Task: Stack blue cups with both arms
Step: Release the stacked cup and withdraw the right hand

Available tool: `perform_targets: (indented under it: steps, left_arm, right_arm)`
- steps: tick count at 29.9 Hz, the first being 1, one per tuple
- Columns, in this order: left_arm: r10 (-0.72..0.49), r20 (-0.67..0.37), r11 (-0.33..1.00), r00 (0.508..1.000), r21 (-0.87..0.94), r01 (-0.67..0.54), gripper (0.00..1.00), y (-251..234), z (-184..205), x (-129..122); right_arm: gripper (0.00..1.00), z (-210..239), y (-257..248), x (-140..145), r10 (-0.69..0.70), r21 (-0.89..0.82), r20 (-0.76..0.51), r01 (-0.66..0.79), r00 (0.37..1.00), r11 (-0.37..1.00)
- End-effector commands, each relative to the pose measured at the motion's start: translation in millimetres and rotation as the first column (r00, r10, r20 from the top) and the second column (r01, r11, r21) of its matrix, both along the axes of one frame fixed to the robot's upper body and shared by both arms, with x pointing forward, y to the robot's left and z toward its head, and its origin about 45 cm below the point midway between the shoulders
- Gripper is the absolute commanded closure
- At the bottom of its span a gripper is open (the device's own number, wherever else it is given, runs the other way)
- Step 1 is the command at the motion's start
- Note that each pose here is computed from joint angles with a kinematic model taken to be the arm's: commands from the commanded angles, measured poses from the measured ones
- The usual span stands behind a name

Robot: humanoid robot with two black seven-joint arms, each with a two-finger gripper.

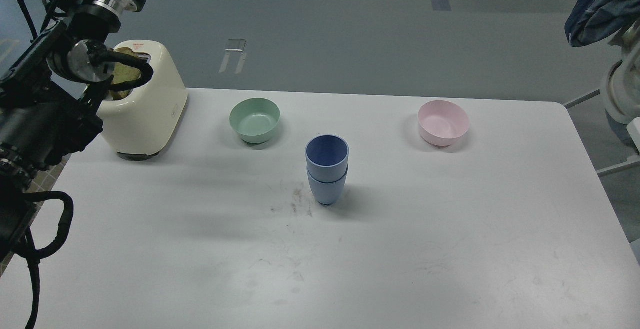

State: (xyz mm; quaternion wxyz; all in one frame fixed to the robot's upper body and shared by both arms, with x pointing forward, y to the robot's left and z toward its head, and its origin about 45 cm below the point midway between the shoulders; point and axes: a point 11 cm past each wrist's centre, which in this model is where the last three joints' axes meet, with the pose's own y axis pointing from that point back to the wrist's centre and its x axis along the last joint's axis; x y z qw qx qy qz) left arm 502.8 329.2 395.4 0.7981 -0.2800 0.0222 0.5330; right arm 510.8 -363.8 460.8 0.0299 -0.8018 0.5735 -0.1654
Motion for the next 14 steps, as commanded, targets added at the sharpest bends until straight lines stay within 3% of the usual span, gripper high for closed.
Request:
perform_targets:
  steps: [1,5,14]
  left_arm:
    - [-0.004,0.012,1.0,1.0,-0.002,0.005,0.03,1.9,4.4,0.4]
    - [-0.008,0.002,1.0,1.0,-0.001,0.008,0.03,1.8,-1.1,0.0]
    - [-0.022,-0.037,1.0,0.999,-0.016,0.021,0.03,-9.1,-20.2,0.3]
  right_arm:
    - [0.0,-22.7,-27.2,-3.1,-0.025,0.189,-0.042,0.032,0.999,0.981]
    - [0.0,-42.9,-38.9,-8.5,-0.019,0.325,-0.065,0.039,0.998,0.945]
    - [0.0,-63.4,-44.4,-13.5,-0.023,0.348,-0.097,0.055,0.995,0.936]
